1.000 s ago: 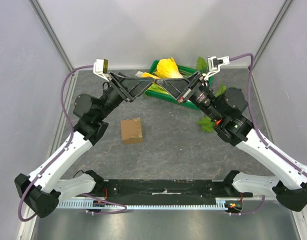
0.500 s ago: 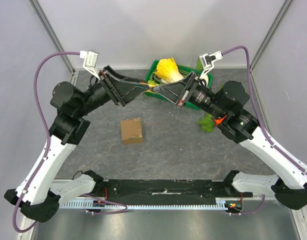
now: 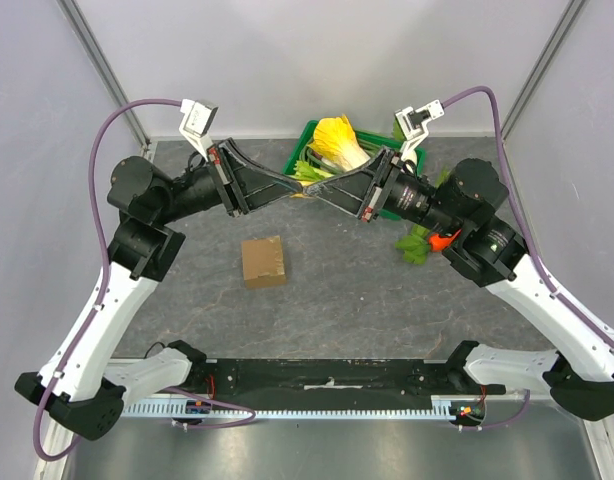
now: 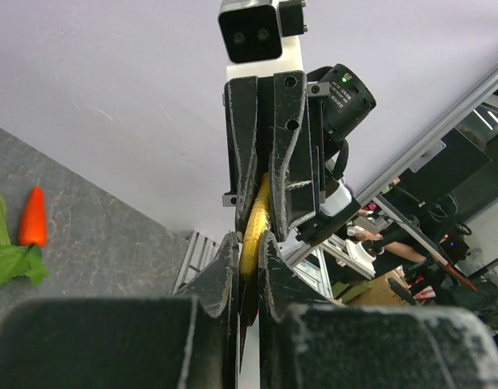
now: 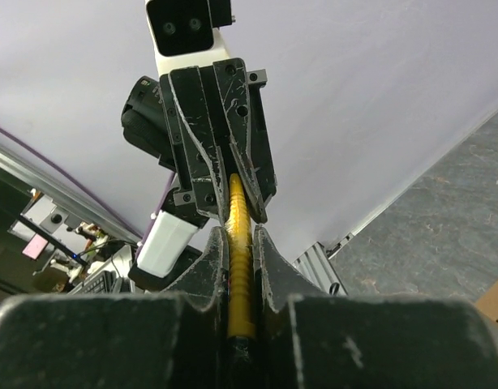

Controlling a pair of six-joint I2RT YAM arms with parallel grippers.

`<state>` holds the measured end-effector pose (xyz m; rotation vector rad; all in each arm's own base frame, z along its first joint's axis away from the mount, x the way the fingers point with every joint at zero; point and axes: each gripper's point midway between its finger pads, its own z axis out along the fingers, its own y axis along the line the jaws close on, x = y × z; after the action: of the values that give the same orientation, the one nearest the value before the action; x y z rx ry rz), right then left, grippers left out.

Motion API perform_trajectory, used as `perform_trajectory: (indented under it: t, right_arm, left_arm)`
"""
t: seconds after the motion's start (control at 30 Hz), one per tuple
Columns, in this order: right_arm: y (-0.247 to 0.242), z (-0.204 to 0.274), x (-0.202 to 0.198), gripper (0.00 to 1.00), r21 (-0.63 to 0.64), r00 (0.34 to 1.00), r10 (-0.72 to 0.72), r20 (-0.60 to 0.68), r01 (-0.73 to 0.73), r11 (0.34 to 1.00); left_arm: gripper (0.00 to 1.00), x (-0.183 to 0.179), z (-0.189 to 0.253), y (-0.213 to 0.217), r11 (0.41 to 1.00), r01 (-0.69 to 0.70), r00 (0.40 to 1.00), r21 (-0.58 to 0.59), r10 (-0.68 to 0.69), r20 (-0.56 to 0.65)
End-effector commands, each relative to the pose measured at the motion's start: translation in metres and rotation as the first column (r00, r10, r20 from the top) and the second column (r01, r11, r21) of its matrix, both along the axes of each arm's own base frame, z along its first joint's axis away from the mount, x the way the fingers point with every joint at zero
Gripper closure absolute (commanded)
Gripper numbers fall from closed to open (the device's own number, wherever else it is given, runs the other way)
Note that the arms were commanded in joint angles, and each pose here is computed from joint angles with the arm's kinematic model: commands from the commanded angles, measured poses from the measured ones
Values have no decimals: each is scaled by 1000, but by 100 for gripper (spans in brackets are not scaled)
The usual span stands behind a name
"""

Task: Unpack the express box

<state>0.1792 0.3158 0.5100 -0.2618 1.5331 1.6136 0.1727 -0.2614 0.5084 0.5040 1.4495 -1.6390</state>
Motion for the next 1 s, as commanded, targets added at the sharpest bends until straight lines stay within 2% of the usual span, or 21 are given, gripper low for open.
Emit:
perform_trajectory:
  t: [0.0,0.03,0.07,0.17,0.2,0.27,0.3,0.37,0.47,0.53,0.67,0.77,0.83,0.93,0.97]
  right_arm:
    - [-13,22,0,99,37,997,-51,51,49,998]
    - [-15,23,0,94,40,997,-59,54,57,998]
    - [-16,24,0,68,44,996,-64,57,61,997]
    - [-21,31,-4,28,82,994,-69,81,62,995]
    - [-22,34,-5,24,101,993,-69,93,60,993]
    - [-19,34,-5,24,112,995,-54,86,45,993]
    - [-17,36,-6,26,129,994,-42,98,29,991]
    - [-13,38,-9,32,154,995,-11,94,-4,988]
    - [-9,35,-8,33,161,996,4,92,-18,987]
    - [-9,33,-7,32,158,996,3,91,-18,987]
    - [-8,28,-5,22,150,997,1,83,-13,989]
    - [-7,27,-6,21,141,996,2,87,-14,990]
    - [-6,25,-5,23,137,996,5,85,-17,990]
    - [-4,24,-4,32,134,996,12,83,-23,991]
    - [-1,21,-3,38,122,997,19,80,-28,992]
  left_arm:
    - [98,-4,-9,1,999,30,999,26,-31,26]
    - [98,-3,-10,1,999,27,999,25,-27,23]
    - [98,-3,-8,2,1000,22,999,16,-22,32]
    - [98,0,-10,1,1000,18,1000,-9,-18,7]
    - [98,1,-4,1,999,13,1000,-39,-12,27]
    - [98,4,-9,0,997,21,999,-80,-24,-36]
    - [98,2,-1,1,992,28,1000,-124,-28,3]
    - [98,7,-6,1,989,17,999,-150,-24,-40]
    - [98,12,-4,7,978,-35,999,-204,27,-38]
    - [98,13,1,12,969,-65,998,-237,62,-22]
    - [98,11,7,16,963,-90,995,-254,97,13]
    - [98,11,8,18,961,-99,993,-257,110,29]
    - [98,13,7,17,962,-102,993,-254,112,25]
    - [98,18,1,14,964,-104,994,-244,108,4]
    - [98,17,2,14,962,-97,995,-254,104,11]
